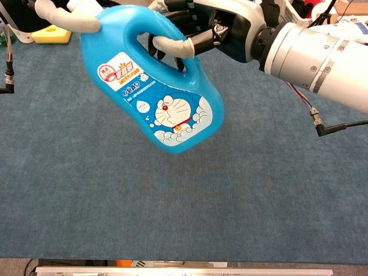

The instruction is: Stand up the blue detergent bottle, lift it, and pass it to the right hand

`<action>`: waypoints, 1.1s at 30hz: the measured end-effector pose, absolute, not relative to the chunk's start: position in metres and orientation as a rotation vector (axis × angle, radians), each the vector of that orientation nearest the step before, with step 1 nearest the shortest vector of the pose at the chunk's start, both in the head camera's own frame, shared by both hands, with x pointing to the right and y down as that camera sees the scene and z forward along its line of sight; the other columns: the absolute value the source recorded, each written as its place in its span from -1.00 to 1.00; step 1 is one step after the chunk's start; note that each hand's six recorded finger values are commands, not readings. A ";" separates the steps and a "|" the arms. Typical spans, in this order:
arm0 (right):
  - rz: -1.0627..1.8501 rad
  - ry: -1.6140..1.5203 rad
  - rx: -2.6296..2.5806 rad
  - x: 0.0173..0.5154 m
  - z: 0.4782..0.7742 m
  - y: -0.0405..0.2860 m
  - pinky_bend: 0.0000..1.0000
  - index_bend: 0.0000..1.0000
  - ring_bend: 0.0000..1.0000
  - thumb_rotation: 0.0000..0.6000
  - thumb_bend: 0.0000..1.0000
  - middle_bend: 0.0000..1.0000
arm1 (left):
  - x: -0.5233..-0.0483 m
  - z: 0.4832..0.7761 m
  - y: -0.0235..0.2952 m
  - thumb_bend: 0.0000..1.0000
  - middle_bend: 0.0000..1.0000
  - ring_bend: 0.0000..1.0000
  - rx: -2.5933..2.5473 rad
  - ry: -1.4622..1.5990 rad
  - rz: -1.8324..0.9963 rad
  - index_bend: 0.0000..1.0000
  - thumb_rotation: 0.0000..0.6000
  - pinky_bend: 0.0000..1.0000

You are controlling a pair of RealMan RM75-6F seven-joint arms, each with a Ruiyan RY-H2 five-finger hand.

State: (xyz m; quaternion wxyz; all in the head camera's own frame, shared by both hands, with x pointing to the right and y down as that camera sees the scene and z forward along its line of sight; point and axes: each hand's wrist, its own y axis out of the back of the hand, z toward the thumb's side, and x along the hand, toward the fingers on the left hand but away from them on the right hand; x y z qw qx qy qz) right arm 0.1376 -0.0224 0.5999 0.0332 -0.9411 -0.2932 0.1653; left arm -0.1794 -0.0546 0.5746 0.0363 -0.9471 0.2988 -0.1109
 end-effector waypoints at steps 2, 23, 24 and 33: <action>0.511 -0.895 -2.895 0.137 0.600 -0.022 0.05 0.11 -0.11 1.00 -0.11 0.06 | -0.182 0.574 -0.055 -0.61 -1.00 -1.00 -2.903 0.923 -0.348 -0.88 0.98 -0.66; 0.485 -0.889 -2.870 0.141 0.594 -0.024 0.13 0.15 -0.03 1.00 -0.11 0.09 | -0.200 0.578 -0.066 -0.61 -1.00 -1.00 -2.843 0.972 -0.457 -1.00 0.71 -0.79; 0.481 -0.892 -2.866 0.142 0.594 -0.024 0.15 0.16 -0.01 1.00 -0.11 0.10 | -0.201 0.578 -0.067 -0.61 -1.00 -1.00 -2.842 0.981 -0.460 -1.00 0.70 -0.79; 0.472 -0.921 -2.840 0.147 0.597 -0.027 0.20 0.22 0.05 1.00 -0.11 0.15 | -0.210 0.579 -0.068 -0.61 -1.00 -1.00 -2.818 1.003 -0.487 -1.00 0.49 -0.79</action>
